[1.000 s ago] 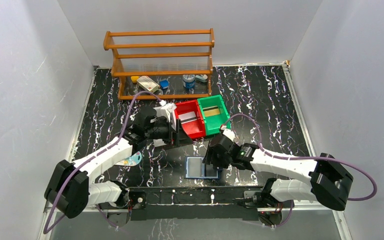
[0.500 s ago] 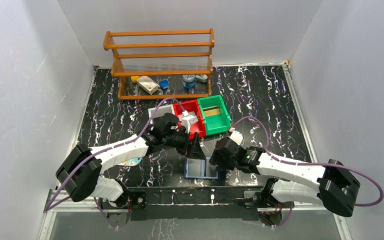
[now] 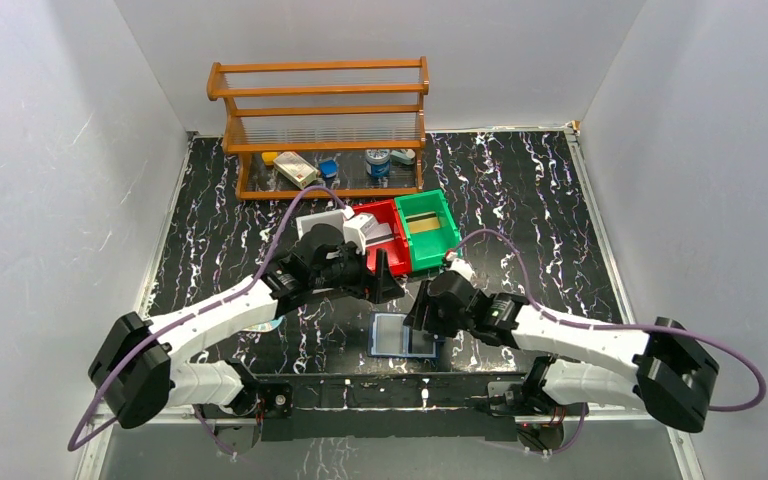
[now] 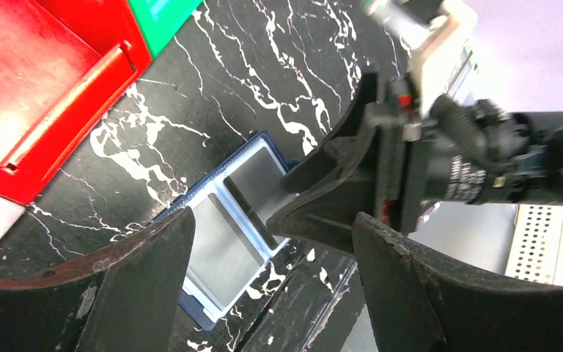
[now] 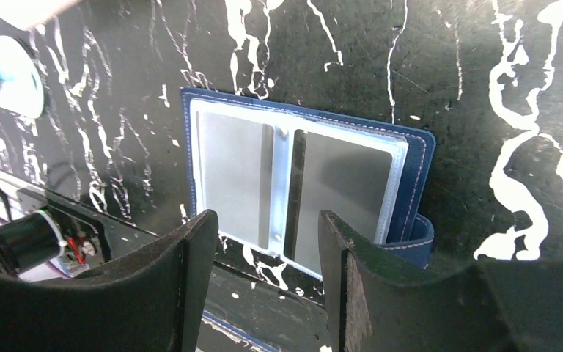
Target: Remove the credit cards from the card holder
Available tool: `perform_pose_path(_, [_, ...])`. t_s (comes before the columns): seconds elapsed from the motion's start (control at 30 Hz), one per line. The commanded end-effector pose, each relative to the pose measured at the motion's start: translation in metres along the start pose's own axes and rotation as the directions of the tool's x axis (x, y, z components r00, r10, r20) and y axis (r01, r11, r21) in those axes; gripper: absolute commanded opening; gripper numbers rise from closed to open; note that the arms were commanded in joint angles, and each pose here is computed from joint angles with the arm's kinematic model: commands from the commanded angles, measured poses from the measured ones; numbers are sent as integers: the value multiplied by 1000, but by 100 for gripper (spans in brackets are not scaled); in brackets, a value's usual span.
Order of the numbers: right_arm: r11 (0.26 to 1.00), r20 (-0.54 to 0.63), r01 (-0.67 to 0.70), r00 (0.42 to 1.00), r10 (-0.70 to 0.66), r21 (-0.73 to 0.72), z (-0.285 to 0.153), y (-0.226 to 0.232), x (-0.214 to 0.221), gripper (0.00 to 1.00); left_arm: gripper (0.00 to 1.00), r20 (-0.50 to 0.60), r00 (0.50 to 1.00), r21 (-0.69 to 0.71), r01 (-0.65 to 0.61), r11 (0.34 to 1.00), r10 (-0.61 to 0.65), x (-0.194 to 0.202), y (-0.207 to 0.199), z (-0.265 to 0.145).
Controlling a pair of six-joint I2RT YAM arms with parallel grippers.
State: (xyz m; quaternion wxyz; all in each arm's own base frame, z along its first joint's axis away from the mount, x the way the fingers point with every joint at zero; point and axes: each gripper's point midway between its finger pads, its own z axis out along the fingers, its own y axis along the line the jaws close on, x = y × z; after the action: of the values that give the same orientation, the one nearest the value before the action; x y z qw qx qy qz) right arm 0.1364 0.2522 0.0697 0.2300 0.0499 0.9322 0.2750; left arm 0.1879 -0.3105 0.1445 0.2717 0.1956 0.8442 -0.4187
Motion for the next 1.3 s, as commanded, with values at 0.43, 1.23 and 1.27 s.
perform_pose_path(0.43, [988, 21, -62, 998, 60, 141, 0, -37, 6, 60, 63, -96, 995, 72, -11, 997, 18, 14, -13, 10])
perform_pose_path(1.23, [986, 37, -113, 993, 109, 121, 5, -55, 16, 41, 51, -240, 970, 114, 78, 990, -48, 53, -30, 46])
perform_pose_path(1.27, [986, 41, -120, 992, 116, 115, 5, -55, 16, 39, 50, -242, 969, 113, 87, 990, -58, 55, -30, 48])
